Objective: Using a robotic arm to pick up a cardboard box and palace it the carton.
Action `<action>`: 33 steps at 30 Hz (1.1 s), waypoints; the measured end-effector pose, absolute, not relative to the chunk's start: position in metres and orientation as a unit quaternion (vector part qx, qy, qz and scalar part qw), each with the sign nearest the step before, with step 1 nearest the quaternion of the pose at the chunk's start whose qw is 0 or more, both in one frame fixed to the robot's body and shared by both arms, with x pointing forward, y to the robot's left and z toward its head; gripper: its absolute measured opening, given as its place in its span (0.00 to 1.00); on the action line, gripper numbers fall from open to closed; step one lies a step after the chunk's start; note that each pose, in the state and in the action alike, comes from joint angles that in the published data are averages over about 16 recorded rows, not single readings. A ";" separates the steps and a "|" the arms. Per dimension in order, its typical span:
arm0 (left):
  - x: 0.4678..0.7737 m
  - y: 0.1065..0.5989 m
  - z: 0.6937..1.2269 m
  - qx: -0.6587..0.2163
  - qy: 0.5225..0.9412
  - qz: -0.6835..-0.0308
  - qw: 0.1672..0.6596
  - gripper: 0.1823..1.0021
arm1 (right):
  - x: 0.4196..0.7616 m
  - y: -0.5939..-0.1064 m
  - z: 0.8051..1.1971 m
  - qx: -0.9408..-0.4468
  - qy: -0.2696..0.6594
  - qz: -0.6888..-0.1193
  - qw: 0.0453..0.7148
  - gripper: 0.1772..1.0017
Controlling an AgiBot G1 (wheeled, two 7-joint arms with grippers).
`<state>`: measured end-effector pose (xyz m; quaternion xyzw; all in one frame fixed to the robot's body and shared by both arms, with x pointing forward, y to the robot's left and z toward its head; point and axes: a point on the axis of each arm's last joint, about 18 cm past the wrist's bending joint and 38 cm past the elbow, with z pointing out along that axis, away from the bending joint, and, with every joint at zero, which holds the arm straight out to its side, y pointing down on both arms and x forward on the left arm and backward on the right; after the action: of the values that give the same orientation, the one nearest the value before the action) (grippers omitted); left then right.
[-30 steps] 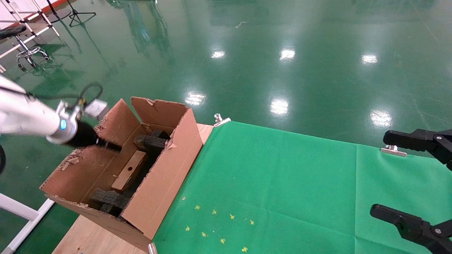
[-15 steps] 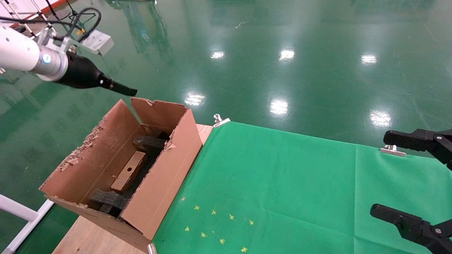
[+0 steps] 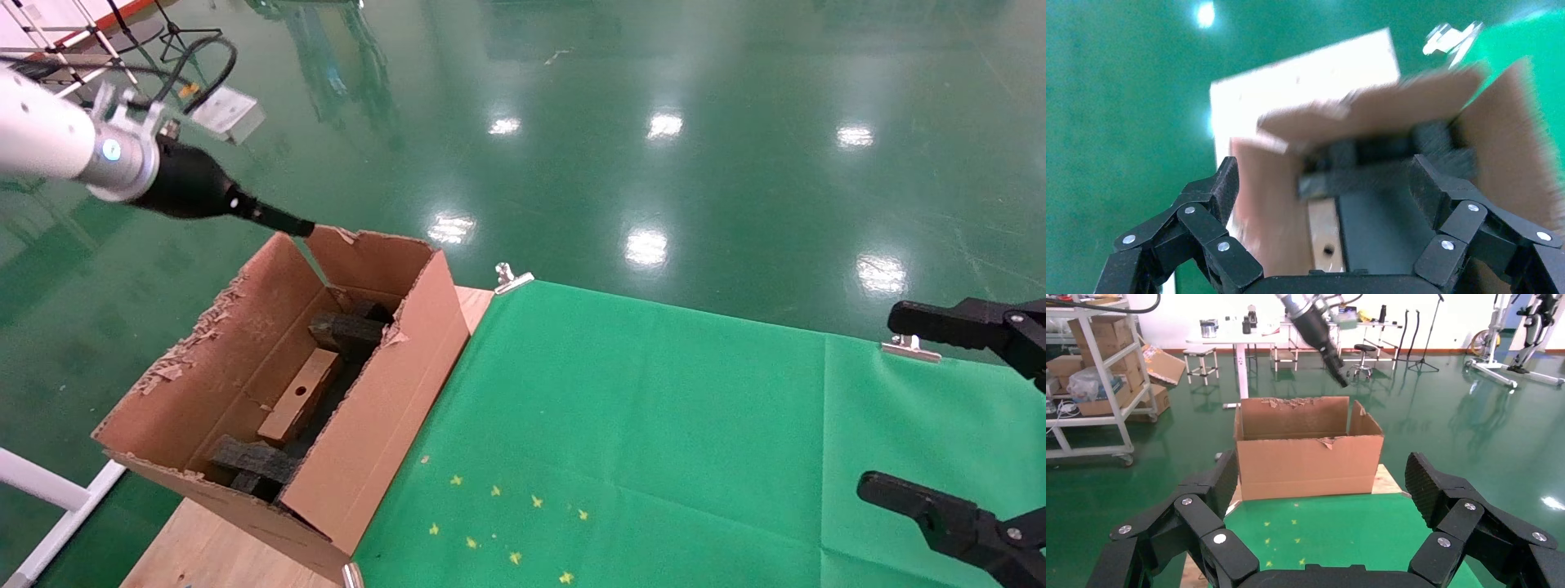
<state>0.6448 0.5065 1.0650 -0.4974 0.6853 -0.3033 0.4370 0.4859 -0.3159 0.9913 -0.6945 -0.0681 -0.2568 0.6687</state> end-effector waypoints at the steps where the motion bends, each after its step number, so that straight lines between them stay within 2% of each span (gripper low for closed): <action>1: 0.646 0.502 1.062 -0.492 0.690 -0.309 0.433 1.00 | 0.486 -0.316 0.991 -0.694 -0.068 -0.257 0.669 1.00; 16: 0.649 0.419 1.019 -0.357 0.753 -0.427 0.352 1.00 | 0.486 -0.316 0.991 -0.694 -0.068 -0.257 0.669 1.00; 33: 0.604 0.349 0.997 -0.181 0.767 -0.545 0.286 1.00 | 0.486 -0.316 0.991 -0.694 -0.068 -0.257 0.669 1.00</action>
<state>0.6036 0.3493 0.9971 -0.1814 0.7672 -0.5449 0.2855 0.4859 -0.3159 0.9913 -0.6945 -0.0681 -0.2568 0.6687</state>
